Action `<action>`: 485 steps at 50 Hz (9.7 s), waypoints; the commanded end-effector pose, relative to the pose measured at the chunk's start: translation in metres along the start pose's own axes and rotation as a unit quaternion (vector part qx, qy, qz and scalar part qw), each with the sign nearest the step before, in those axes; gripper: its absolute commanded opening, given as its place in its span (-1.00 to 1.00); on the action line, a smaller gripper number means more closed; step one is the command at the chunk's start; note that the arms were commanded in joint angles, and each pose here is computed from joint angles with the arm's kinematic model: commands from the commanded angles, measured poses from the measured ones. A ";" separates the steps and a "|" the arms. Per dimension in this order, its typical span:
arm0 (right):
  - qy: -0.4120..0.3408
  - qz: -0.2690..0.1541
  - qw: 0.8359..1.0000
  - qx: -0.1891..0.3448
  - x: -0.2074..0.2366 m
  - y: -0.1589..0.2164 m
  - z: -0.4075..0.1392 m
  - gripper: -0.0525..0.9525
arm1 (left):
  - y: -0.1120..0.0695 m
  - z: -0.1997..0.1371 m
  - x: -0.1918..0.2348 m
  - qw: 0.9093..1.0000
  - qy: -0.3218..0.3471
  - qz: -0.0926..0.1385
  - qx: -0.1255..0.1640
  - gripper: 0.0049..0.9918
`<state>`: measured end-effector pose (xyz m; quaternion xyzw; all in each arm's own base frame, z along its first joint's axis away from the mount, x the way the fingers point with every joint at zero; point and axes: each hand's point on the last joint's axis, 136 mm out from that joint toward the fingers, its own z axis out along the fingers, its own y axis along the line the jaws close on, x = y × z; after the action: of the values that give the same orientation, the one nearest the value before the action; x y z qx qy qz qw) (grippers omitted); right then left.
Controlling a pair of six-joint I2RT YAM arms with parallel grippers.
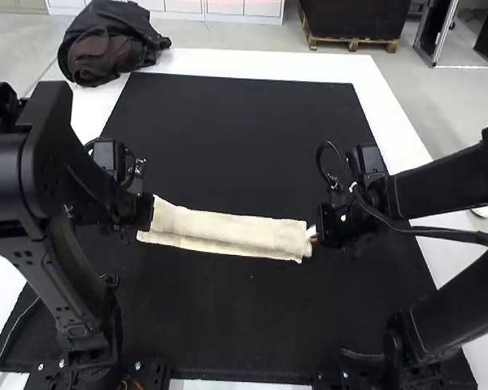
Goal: Fold the towel.
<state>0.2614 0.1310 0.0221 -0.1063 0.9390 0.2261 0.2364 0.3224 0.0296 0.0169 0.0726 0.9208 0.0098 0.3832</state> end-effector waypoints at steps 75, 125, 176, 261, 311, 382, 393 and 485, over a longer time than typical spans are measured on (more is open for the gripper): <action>0.010 -0.055 0.998 0.019 -0.006 0.003 0.022 0.88 | 0.040 -0.018 -0.023 0.994 -0.048 -0.025 -0.092 0.96; 0.020 -0.059 0.998 0.015 -0.003 0.004 0.038 0.88 | 0.018 -0.022 -0.010 0.993 -0.070 -0.091 -0.015 0.97; 0.021 -0.046 0.999 0.011 -0.005 0.007 0.044 0.88 | 0.023 0.018 0.006 0.990 -0.025 -0.128 0.045 0.95; 0.032 -0.043 0.998 0.011 -0.005 0.002 0.061 0.88 | 0.117 -0.026 -0.074 0.978 -0.124 -0.167 -0.020 0.95; -0.055 -0.035 0.997 -0.035 -0.086 0.048 0.007 -0.94 | 0.117 -0.024 -0.068 0.977 -0.114 -0.178 -0.021 0.95; -0.005 -0.099 0.974 -0.201 -0.078 0.214 0.023 -0.94 | 0.119 -0.019 -0.047 0.979 -0.085 -0.178 -0.056 0.95; -0.001 -0.114 0.969 -0.220 -0.078 0.241 0.038 -0.94 | 0.118 -0.019 -0.046 0.980 -0.081 -0.170 -0.062 0.95; -0.008 -0.173 0.937 -0.304 -0.110 0.392 0.136 -0.17 | 0.103 -0.018 -0.034 0.983 -0.070 -0.157 -0.057 0.95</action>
<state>0.2910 0.5339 0.0942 -0.3262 0.8066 0.4380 0.2260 0.3444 0.1257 0.0525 -0.1023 0.8946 -0.0115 0.4348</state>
